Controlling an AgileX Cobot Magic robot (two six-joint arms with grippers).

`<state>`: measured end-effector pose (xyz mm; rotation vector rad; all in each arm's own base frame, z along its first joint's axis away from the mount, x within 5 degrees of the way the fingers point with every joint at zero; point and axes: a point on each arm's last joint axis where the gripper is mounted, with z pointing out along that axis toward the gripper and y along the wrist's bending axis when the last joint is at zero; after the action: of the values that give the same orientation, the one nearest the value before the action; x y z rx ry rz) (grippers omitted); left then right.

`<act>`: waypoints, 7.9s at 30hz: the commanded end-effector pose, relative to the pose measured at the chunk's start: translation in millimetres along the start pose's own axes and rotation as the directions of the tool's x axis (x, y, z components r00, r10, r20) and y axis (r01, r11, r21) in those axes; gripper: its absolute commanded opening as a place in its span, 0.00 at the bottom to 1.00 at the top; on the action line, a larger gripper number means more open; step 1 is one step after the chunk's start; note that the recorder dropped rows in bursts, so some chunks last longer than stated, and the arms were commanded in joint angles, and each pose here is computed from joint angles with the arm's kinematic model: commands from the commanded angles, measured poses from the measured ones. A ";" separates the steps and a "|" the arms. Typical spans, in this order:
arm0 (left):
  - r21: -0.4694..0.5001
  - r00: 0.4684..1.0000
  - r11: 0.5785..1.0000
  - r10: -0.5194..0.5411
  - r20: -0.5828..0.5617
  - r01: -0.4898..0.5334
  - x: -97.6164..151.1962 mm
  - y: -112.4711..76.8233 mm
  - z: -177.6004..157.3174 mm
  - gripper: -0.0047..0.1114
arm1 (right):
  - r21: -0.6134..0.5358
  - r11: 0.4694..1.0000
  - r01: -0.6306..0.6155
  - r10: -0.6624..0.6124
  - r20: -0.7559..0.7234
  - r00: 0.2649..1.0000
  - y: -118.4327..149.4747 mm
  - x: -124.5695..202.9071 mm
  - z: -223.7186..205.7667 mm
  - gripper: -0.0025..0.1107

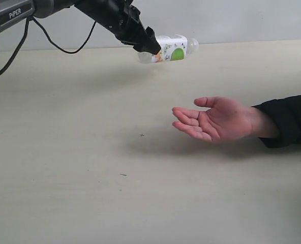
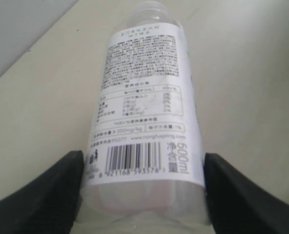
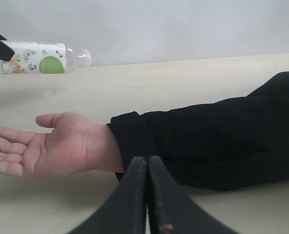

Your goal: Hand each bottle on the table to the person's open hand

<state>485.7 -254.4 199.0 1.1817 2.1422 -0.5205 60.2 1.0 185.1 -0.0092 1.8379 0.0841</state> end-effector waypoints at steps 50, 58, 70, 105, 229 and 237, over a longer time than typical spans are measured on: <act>-0.050 0.948 0.957 -0.276 0.158 0.287 40.1 -216.3 -0.5 0.04 | 0.001 1.000 0.004 -0.004 0.004 1.000 0.0 0.7 0.7 0.02; -0.084 0.938 0.941 -0.315 0.144 0.329 59.5 -214.1 4.1 0.04 | 0.001 1.000 0.004 -0.004 0.004 1.000 0.0 0.7 0.7 0.02; -0.081 0.931 0.940 -0.314 0.185 0.333 48.3 -212.7 1.6 0.34 | 0.001 1.000 0.004 -0.004 0.003 1.000 0.0 0.7 0.7 0.02; -0.074 0.870 0.936 -0.287 0.402 0.343 6.3 -212.2 -58.1 0.77 | 0.001 1.000 0.004 -0.004 0.003 1.000 0.0 0.7 0.7 0.02; -0.412 0.689 0.622 -0.302 0.658 0.666 333.5 -239.6 -278.6 0.04 | 0.001 1.000 0.004 -0.004 0.003 1.000 0.0 0.7 0.7 0.02; -0.406 0.684 0.618 -0.313 0.659 0.674 333.9 -239.7 -278.2 0.04 | 0.001 1.000 0.004 -0.004 0.004 1.000 0.0 0.7 0.7 0.02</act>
<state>55.0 -9.4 179.2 -0.0111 1.8842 -0.2661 60.2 1.0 185.1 -0.0092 1.8379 0.0841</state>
